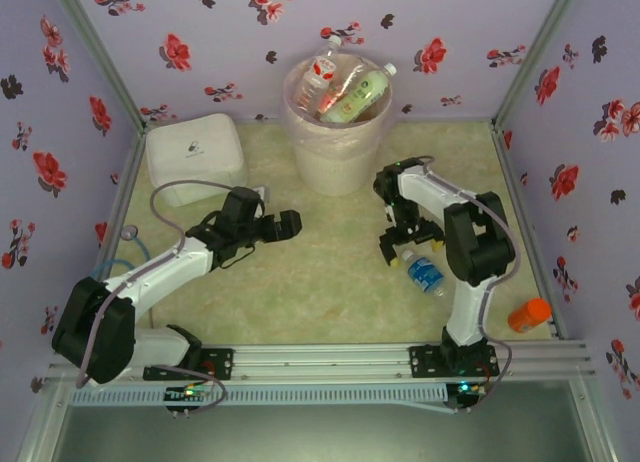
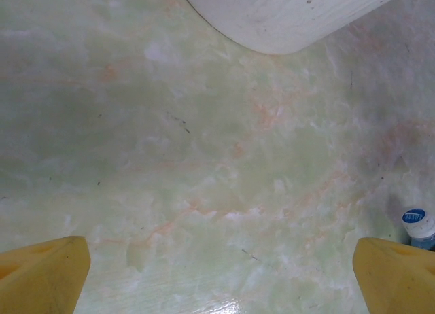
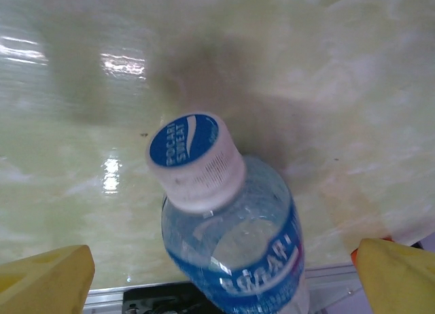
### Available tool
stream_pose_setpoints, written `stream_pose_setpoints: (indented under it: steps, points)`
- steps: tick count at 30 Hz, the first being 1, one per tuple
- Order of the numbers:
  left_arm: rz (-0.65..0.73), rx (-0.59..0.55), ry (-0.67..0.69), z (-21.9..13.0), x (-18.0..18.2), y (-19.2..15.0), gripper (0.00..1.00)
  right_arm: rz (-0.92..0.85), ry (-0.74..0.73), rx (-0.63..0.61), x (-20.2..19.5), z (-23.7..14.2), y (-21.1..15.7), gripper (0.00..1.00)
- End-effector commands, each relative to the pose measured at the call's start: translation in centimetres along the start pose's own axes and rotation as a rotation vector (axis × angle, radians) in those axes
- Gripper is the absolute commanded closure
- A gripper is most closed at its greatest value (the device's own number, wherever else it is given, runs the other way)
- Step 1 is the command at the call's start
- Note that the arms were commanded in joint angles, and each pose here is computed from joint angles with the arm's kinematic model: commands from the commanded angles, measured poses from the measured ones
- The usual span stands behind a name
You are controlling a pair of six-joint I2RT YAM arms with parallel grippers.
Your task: Put the plastic bottles in the bin
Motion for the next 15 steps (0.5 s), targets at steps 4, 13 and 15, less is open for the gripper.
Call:
stream_pose_setpoints:
  steps: [4,13,15]
  points:
    - [0.007,-0.011,-0.001,-0.6,0.5,0.2,0.0,-0.055,0.0,0.099,0.7,2.9,-0.4,0.01]
    - [0.005,-0.012,-0.003,-0.6,0.5,0.2,0.0,-0.048,-0.002,0.095,0.6,3.6,-0.3,0.23]
    - [0.003,-0.012,-0.004,-0.7,0.5,0.2,0.0,-0.042,-0.005,0.084,0.3,3.4,-0.3,0.35]
Point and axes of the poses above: each hand's point on the last joint's axis, 136 mm out from that joint toward the fingers, its own z axis out along the fingers, its own x axis along the line the jaws close on, y = z × x, the point moved 3 cm from there along -z, back along the fingers, and after that the axes turned 15 degrees about z, right-handed, at the moved point
